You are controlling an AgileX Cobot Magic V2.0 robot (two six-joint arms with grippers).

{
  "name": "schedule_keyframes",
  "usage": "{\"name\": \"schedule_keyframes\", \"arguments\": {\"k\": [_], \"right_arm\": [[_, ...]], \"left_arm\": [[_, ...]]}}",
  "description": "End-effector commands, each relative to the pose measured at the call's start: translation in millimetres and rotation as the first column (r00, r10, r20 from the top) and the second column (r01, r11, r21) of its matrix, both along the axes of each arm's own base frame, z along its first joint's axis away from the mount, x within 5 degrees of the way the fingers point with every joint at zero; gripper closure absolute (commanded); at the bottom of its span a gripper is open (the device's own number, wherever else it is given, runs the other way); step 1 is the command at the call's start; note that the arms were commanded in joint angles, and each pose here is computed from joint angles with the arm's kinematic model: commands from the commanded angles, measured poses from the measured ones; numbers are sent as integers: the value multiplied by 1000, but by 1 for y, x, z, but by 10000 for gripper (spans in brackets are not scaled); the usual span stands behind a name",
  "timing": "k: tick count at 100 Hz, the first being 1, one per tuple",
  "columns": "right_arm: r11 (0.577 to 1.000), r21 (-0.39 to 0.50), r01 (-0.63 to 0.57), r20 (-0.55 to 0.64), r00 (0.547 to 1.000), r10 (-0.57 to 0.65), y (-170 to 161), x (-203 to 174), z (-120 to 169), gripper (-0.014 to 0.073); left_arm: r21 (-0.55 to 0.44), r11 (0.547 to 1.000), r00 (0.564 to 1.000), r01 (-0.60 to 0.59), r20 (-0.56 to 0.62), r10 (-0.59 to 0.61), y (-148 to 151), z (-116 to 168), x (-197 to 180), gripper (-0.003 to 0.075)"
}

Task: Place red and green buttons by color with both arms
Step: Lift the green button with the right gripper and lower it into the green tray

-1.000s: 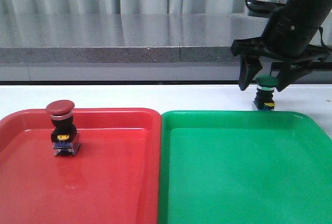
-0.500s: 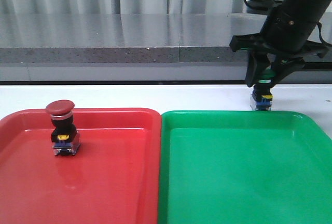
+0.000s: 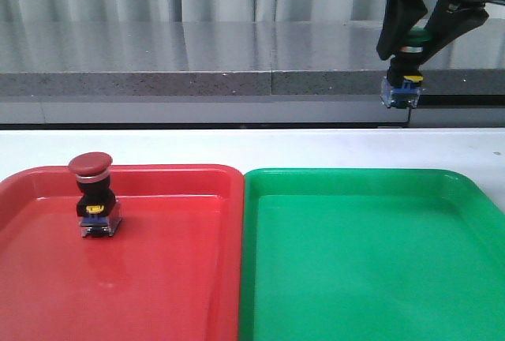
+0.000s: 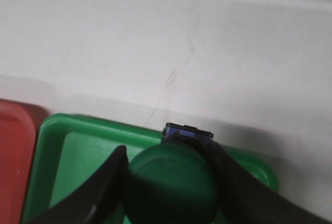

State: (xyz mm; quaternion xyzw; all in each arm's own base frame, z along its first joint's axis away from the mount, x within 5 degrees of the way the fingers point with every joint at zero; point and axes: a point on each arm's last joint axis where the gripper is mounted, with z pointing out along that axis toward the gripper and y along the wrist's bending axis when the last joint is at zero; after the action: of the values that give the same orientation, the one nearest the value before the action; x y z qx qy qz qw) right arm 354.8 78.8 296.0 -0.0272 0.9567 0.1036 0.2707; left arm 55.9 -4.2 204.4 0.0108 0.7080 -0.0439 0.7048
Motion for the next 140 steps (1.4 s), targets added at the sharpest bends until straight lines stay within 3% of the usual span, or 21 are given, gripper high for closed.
{"name": "schedule_keyframes", "arguments": {"k": [1,41,68,104,124,131,140], "right_arm": [[1000,29,-7,96,995,4,5,-16,22,379],[999,51,5,11,1000,-5,24,-46,-39,379],[997,71,1,40,999,-4,33,-50,-51,379],[998,54,14,-50,999,-11,37,-40,-82,379],[998,60,20,-47,999,-17,37,-40,-83,376],[998,62,21,-50,999,-18,38,-40,-83,339],[998,62,21,-54,998,-18,38,-40,-83,202]], "left_arm": [[-12,1000,998,3,68,-2,0,-5,-1,739],[-12,1000,998,3,68,-2,0,-5,-1,739],[-12,1000,998,3,68,-2,0,-5,-1,739],[-12,1000,998,3,68,-2,0,-5,-1,739],[-12,1000,998,3,68,-2,0,-5,-1,740],[-12,1000,998,3,68,-2,0,-5,-1,739],[-12,1000,998,3,68,-2,0,-5,-1,739]]}}
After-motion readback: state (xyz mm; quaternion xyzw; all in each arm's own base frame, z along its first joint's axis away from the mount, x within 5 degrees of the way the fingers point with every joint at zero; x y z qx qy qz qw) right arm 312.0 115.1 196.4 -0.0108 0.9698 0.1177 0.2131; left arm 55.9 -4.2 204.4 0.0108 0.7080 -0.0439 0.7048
